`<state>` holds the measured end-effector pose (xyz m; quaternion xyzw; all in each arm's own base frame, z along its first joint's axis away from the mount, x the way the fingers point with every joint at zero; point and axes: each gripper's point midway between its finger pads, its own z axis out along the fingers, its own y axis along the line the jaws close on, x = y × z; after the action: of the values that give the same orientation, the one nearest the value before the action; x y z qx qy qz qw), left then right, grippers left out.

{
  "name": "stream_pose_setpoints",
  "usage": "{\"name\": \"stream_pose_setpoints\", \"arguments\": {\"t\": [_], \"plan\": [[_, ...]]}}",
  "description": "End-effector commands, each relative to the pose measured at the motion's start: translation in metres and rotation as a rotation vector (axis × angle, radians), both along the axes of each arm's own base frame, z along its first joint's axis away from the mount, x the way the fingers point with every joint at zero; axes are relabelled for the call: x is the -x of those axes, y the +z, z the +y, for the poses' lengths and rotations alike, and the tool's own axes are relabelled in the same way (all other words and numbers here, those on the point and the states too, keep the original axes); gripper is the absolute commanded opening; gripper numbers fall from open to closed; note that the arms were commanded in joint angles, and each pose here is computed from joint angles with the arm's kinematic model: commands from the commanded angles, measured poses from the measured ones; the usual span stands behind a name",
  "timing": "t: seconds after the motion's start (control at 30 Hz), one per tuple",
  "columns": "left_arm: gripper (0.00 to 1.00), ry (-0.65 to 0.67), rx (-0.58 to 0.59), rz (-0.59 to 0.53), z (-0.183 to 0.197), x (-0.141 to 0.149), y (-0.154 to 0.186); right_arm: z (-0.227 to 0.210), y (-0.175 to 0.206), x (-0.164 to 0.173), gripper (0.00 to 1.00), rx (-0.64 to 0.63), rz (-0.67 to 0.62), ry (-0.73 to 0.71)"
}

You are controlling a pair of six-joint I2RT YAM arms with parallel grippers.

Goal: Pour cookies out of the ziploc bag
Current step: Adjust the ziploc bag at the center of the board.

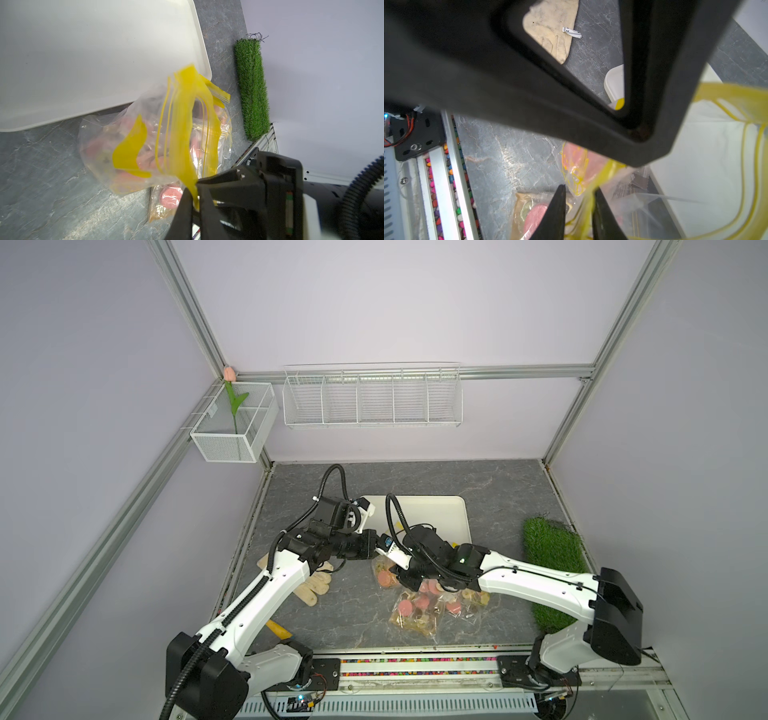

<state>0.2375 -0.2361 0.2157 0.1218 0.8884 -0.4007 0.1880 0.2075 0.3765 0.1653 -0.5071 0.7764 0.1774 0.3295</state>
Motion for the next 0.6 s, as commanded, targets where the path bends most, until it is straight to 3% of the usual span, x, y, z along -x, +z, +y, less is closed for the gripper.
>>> {"name": "stream_pose_setpoints", "arguments": {"t": [0.0, 0.13, 0.3, 0.4, 0.57], "plan": [[0.17, -0.04, 0.022, -0.014, -0.003, 0.005, 0.005, 0.001, -0.001, -0.001, 0.16, 0.013, 0.007, -0.02], [0.32, -0.007, -0.003, -0.002, 0.007, 0.004, 0.001, 0.003, 0.005, -0.002, 0.1, -0.018, 0.031, -0.05], [0.68, 0.092, -0.035, 0.015, 0.037, 0.005, 0.002, 0.018, 0.023, -0.005, 0.06, -0.125, 0.093, -0.107], [0.77, 0.151, -0.024, -0.017, 0.052, 0.004, 0.01, 0.028, 0.035, -0.01, 0.06, -0.193, 0.14, -0.165], [0.78, 0.267, -0.021, -0.008, 0.078, 0.0, 0.017, 0.035, 0.056, -0.017, 0.07, -0.315, 0.256, -0.274]]}}
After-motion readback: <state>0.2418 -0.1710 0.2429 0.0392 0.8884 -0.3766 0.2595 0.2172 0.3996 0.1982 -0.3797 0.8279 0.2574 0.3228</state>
